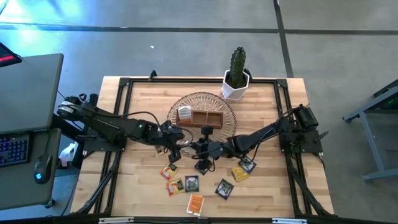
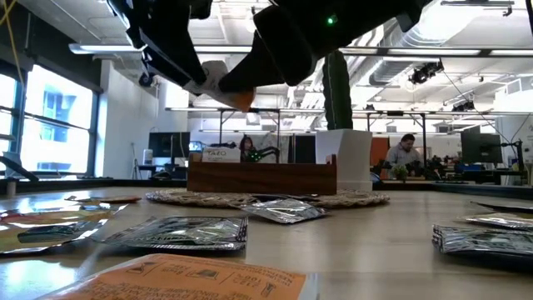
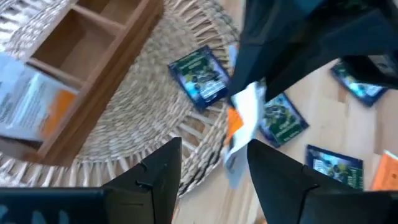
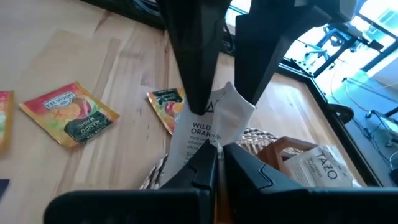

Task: Pick & Place Tea
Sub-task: Put the orange tea pack into the left section of the wooden organizer

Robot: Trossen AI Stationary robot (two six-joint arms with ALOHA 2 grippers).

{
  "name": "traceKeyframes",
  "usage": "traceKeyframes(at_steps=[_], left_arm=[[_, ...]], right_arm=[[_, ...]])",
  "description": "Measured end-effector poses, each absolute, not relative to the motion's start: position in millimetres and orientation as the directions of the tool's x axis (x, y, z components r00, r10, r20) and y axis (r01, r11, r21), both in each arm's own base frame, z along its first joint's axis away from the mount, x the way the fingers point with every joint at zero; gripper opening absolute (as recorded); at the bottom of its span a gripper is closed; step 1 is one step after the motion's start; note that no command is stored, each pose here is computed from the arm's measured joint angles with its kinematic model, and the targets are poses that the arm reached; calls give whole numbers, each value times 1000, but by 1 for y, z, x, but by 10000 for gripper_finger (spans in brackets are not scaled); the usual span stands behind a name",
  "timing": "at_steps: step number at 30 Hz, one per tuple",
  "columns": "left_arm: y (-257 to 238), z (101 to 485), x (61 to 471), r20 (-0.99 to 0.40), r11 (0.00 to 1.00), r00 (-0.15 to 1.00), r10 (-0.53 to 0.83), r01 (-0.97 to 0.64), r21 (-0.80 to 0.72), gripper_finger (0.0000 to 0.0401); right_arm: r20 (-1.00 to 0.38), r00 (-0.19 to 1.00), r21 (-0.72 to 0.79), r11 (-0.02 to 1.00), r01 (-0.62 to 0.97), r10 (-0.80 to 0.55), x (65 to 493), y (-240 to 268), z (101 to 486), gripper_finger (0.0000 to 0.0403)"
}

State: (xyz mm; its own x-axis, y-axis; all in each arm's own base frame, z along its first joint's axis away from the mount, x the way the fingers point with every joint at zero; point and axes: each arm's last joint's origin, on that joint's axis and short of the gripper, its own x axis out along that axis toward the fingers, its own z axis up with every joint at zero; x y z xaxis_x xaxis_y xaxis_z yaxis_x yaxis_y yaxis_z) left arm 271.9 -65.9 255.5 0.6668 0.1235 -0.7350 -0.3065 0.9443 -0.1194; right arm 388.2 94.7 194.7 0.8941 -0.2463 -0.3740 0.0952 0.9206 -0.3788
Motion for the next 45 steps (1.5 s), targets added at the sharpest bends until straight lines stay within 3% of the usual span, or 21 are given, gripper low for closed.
traceKeyframes(at_steps=[3, 7, 12, 18, 26, 31, 45], left_arm=[[-66, 256, 272, -734, 950, 670, 107, -287, -123, 157], [-67, 256, 272, -735, 951, 671, 100, -281, -127, 98], [-67, 256, 272, -735, 954, 670, 101, -275, -120, 11], [-65, 256, 272, -730, 964, 667, 147, -262, -45, 14], [-21, 254, 277, -743, 942, 619, 256, -332, 48, 2], [24, 254, 277, -747, 923, 575, 334, -358, 138, 1], [75, 231, 277, -834, 959, 481, 272, -207, 194, 0]], right_arm=[[-356, 902, -388, 917, 97, -246, 389, 95, 197, 11], [-350, 903, -396, 913, 100, -250, 389, 95, 197, 6], [-357, 900, -396, 913, 98, -252, 389, 95, 197, 44], [-443, 848, -354, 926, 132, -290, 384, 93, 187, 114], [-647, 653, -329, 917, 227, -394, 363, 86, 163, 176], [-661, 642, -314, 920, 234, -389, 359, 94, 162, 183], [-659, 655, -316, 927, 203, -368, 356, 104, 162, 165]])
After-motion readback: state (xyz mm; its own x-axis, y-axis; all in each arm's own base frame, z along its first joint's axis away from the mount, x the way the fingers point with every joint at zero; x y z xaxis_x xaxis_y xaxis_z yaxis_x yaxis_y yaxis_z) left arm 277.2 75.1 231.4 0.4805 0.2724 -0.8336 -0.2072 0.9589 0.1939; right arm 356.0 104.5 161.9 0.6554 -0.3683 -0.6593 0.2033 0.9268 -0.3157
